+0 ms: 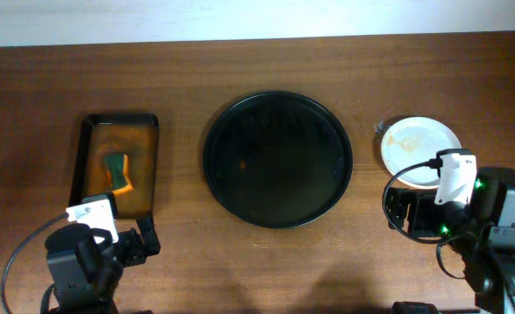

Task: Clean dirty plates on tray and stack at the side

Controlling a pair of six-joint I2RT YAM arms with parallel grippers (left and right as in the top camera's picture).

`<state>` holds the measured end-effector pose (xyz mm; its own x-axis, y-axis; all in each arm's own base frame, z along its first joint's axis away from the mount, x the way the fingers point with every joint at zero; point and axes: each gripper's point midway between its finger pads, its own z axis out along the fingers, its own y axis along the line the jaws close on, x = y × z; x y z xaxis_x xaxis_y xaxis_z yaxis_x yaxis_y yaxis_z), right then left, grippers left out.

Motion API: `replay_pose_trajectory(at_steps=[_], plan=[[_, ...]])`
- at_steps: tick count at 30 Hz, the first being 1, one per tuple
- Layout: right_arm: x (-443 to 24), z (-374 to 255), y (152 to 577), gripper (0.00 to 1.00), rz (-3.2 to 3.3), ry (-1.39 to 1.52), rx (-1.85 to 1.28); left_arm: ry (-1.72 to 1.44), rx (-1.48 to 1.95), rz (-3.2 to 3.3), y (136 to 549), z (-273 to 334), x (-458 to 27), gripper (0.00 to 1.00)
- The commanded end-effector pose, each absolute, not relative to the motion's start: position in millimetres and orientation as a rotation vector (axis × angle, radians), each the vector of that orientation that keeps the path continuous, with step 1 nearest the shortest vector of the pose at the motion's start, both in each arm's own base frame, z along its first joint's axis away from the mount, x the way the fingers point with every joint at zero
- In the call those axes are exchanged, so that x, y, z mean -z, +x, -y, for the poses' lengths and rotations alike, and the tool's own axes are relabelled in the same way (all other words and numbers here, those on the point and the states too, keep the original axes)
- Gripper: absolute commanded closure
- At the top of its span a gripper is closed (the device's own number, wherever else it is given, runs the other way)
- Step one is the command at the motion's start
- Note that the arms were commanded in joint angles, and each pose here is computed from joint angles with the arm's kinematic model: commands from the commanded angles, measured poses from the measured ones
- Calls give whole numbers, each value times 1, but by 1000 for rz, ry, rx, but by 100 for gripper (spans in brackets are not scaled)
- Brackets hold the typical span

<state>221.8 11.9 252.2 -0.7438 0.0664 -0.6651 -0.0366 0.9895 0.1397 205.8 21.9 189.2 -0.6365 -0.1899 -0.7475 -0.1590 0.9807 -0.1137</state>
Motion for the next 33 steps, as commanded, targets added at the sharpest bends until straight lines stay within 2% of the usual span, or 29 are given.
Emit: replay_pose_trajectory(at_steps=[1,9,13,26,33], plan=[[-247,-16,221,2,-2420,-12,-183,-240,59,-2281,205,-20,-186,1],[-270,-24,225,1,-2159,-86,-168,-241,59,-2285,204,-20,-185,1],[-264,-33,228,1,-1983,-137,-173,-241,59,-2285,204,-20,-185,1],[-228,-39,237,1,-1390,-165,-138,-241,60,-2288,203,-20,-184,1],[-163,-25,245,1,-1615,-102,-83,-241,60,-2288,203,-20,-184,1]])
